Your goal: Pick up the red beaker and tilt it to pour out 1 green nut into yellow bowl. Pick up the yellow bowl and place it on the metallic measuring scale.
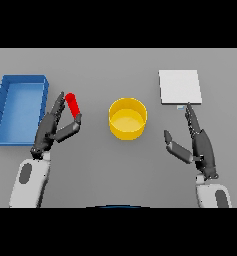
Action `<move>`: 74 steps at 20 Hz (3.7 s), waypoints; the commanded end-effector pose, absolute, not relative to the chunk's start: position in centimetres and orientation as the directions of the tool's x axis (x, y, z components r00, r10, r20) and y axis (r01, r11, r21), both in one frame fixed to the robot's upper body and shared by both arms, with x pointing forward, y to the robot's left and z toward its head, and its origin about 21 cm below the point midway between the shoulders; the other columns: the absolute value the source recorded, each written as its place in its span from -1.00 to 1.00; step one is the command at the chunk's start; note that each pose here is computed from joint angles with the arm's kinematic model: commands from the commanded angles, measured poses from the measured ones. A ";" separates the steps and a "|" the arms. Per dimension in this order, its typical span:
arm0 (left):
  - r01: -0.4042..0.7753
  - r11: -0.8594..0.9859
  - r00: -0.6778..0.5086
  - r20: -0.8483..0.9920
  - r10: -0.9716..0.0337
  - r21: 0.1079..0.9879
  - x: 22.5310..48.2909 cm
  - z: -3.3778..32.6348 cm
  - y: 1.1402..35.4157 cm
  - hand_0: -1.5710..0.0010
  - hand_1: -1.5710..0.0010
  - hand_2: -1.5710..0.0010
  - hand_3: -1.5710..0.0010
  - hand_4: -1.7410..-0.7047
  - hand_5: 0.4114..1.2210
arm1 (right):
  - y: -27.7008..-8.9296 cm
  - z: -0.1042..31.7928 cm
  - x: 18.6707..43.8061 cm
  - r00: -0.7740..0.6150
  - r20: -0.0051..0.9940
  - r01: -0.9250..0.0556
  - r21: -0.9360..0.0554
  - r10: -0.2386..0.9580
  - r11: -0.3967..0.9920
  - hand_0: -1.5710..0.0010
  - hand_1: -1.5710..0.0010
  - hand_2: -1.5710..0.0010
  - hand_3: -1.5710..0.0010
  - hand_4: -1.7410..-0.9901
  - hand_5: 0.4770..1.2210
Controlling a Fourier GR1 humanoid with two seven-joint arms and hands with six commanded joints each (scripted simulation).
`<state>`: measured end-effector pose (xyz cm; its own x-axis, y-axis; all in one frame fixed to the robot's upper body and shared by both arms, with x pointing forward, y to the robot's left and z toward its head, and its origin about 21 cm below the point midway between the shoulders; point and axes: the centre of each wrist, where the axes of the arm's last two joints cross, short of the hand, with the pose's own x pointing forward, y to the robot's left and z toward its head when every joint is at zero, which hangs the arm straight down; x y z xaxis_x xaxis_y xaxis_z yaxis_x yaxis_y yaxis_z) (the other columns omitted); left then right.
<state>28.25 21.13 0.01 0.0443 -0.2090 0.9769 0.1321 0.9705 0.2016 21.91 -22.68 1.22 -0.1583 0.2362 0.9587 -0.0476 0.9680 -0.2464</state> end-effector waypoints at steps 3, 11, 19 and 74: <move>0.120 0.970 0.064 0.973 -0.221 0.212 29.5 -0.6 21.5 1.00 1.00 1.00 1.00 -0.26 -0.22 | -22.7 0.9 22.1 -0.145 0.962 -0.043 -0.240 0.232 0.970 1.00 1.00 1.00 1.00 0.09 -0.44; 0.131 0.971 0.073 0.975 -0.210 0.200 33.2 -1.5 20.9 1.00 1.00 1.00 1.00 -0.19 -0.26 | -23.1 1.2 22.4 -0.145 0.963 -0.041 -0.234 0.226 0.971 1.00 1.00 1.00 1.00 0.09 -0.44; 0.163 0.965 0.057 0.975 -0.217 0.205 35.0 -1.8 19.8 1.00 1.00 1.00 1.00 -0.23 -0.23 | -22.9 1.3 22.0 -0.140 0.964 -0.033 -0.233 0.226 0.972 1.00 1.00 1.00 1.00 0.16 -0.45; -0.008 -0.596 -0.684 -0.439 -0.582 0.803 40.5 11.6 5.8 -1.00 -1.00 -1.00 -1.00 -0.96 1.00 | -21.9 1.1 22.2 -0.160 0.948 -0.013 -0.280 0.275 0.960 1.00 1.00 1.00 1.00 0.45 -0.54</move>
